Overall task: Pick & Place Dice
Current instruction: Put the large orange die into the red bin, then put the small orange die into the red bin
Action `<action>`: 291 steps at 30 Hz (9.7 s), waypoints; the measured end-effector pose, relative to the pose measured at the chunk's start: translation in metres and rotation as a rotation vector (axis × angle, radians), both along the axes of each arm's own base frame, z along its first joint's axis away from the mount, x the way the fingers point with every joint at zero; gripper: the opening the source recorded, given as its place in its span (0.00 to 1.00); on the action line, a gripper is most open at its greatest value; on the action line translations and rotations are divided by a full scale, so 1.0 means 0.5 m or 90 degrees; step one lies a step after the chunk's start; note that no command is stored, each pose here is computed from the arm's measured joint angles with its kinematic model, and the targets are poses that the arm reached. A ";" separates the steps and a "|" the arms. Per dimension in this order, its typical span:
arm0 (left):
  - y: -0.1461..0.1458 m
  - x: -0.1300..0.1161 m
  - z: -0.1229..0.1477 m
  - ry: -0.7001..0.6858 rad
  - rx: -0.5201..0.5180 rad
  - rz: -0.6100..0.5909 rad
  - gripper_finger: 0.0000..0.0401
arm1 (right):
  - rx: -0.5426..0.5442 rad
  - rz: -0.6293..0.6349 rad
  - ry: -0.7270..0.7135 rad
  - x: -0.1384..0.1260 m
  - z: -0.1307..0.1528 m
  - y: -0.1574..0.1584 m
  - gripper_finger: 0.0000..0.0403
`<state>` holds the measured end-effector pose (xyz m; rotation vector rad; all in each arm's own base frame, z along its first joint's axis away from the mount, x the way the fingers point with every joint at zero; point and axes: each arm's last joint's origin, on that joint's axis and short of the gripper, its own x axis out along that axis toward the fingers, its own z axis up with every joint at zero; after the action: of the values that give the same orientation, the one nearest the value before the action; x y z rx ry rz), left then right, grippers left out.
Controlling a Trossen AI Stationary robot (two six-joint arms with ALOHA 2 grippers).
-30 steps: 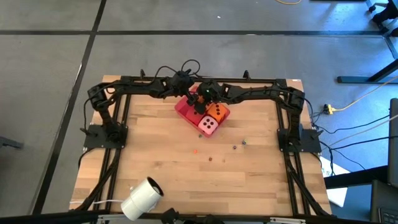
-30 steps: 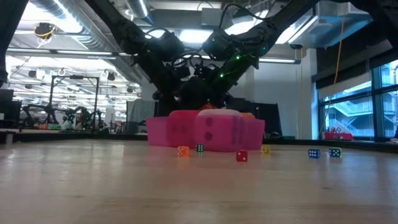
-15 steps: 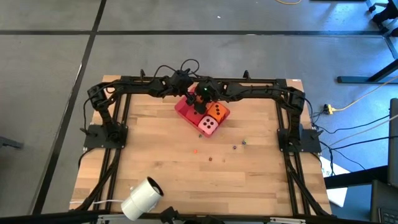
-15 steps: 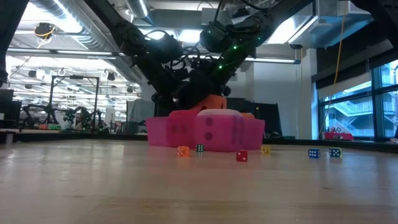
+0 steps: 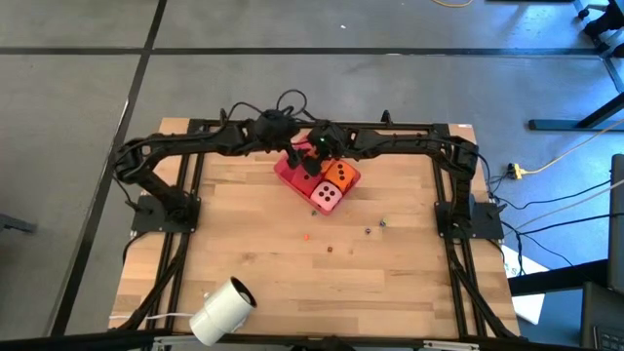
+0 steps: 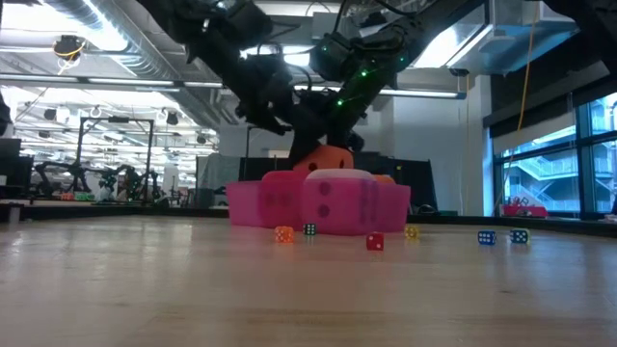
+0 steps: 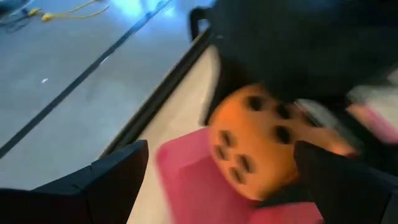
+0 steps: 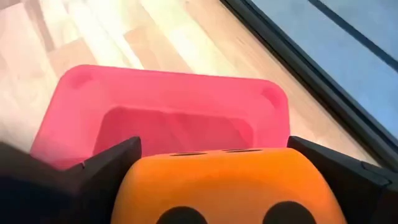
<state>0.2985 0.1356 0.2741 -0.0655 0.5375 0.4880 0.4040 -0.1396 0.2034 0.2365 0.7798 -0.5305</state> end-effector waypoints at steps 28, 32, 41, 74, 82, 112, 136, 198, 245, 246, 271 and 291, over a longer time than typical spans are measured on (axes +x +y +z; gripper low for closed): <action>-0.201 0.024 0.043 0.002 0.214 0.170 1.00 | 0.060 -0.127 -0.064 -0.003 0.004 -0.017 0.99; -0.208 0.015 0.056 -0.001 0.228 0.164 1.00 | 0.056 -0.088 -0.055 -0.001 0.003 -0.014 0.99; -0.257 -0.064 0.146 -0.074 0.246 0.112 1.00 | 0.092 -0.136 -0.081 -0.005 0.004 -0.026 0.99; -0.302 0.015 -0.231 -0.237 0.218 0.236 1.00 | 0.170 -0.192 -0.126 -0.007 0.005 -0.037 0.99; -0.253 0.030 -0.248 -0.257 0.155 0.140 1.00 | 0.187 -0.176 -0.127 -0.006 0.004 -0.035 0.99; -0.160 0.027 -0.265 -0.264 0.036 0.113 1.00 | 0.186 -0.162 -0.139 -0.003 0.006 -0.036 0.99; -0.149 0.022 -0.272 -0.241 0.045 0.151 1.00 | 0.166 -0.111 -0.064 0.000 0.046 -0.030 0.99; -0.152 -0.008 -0.188 -0.241 0.089 0.176 1.00 | -0.028 -0.191 0.188 -0.054 -0.008 0.051 0.99; -0.304 -0.051 -0.088 -0.258 0.100 -0.050 1.00 | -0.162 -0.283 0.091 -0.380 0.110 0.292 0.99; -0.311 -0.051 -0.091 -0.251 0.094 -0.073 1.00 | -0.162 -0.282 0.089 -0.384 0.111 0.293 0.99; -0.347 -0.054 -0.100 -0.237 0.042 -0.158 1.00 | -0.172 -0.181 0.052 -0.336 0.100 0.325 0.99; -0.415 -0.033 -0.230 -0.043 -0.044 -0.348 1.00 | -0.102 -0.062 0.037 -0.311 0.105 0.337 0.99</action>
<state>0.2819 -0.0720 0.1592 0.0004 0.4811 -0.0657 0.2487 0.0289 0.2559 0.1111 0.7801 -0.6907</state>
